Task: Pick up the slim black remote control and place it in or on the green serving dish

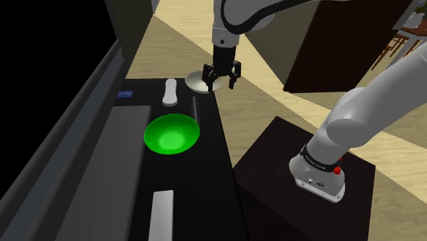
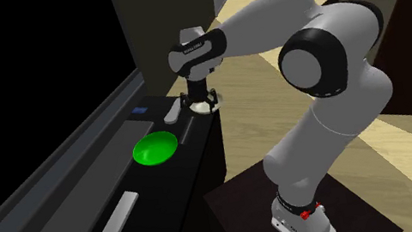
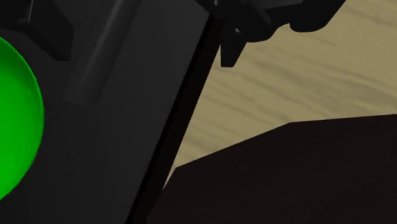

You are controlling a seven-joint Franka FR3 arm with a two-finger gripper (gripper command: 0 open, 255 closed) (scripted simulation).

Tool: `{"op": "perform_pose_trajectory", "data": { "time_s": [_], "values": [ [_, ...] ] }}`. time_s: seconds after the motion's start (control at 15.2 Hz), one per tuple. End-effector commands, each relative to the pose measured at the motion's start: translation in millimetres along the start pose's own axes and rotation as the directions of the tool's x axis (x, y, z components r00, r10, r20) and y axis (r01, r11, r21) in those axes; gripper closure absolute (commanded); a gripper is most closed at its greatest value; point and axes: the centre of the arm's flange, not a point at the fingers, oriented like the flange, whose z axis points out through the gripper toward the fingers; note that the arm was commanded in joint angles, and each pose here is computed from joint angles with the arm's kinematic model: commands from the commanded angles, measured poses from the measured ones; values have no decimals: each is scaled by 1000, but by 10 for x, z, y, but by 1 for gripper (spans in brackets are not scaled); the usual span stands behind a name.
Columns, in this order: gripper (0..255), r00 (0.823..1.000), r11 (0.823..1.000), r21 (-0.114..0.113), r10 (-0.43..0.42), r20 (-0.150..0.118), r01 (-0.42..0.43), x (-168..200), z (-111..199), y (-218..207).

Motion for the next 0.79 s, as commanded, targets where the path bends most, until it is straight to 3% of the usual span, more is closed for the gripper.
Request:
{"op": "perform_pose_trajectory", "data": {
  "time_s": [0.0,0.26,0.53,0.73],
  "values": [
    [0,997,997,6,74,12,-74,165,181,-177],
    [0,977,977,14,210,36,-211,501,519,-425],
    [0,937,939,18,343,61,-344,860,863,-629],
    [0,933,934,18,355,63,-357,889,1001,-650]
  ]
}}
